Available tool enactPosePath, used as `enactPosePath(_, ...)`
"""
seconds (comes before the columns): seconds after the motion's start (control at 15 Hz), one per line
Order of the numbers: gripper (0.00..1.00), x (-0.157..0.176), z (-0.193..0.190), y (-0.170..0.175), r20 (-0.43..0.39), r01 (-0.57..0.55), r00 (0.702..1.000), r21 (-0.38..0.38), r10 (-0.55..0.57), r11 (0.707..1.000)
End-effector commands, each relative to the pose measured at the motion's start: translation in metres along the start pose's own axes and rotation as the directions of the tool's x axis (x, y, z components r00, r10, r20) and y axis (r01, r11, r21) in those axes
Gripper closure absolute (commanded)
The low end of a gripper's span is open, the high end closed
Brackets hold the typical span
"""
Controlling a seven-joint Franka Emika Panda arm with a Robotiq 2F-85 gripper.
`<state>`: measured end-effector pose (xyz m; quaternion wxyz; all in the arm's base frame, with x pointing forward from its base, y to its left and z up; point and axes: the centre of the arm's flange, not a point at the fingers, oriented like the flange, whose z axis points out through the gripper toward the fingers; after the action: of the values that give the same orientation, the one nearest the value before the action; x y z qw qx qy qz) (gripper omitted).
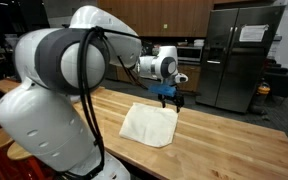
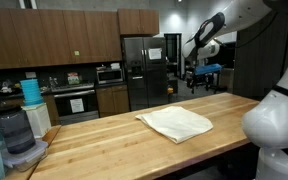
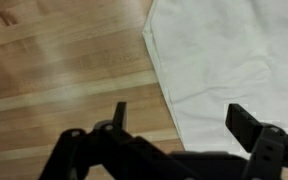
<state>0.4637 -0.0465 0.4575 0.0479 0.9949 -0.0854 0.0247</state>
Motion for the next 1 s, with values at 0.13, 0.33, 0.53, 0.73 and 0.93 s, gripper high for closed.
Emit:
enactPosePath(0.13,0.0,0.042,0.025,0.02,0.0,0.005,1.0,0.031,-0.005,1.0)
enactPosePath(0.33,0.0,0.049,0.035,0.025,0.019,0.036,0.999,0.069,-0.038,0.997)
enactPosePath(0.53,0.0,0.055,0.042,0.032,0.04,0.087,0.995,0.122,-0.092,0.989)
enactPosePath(0.73,0.0,0.06,0.049,0.038,0.046,0.144,0.987,0.135,-0.152,0.98)
enactPosePath(0.93,0.0,0.066,0.057,0.039,0.054,0.207,0.975,0.117,-0.214,0.971)
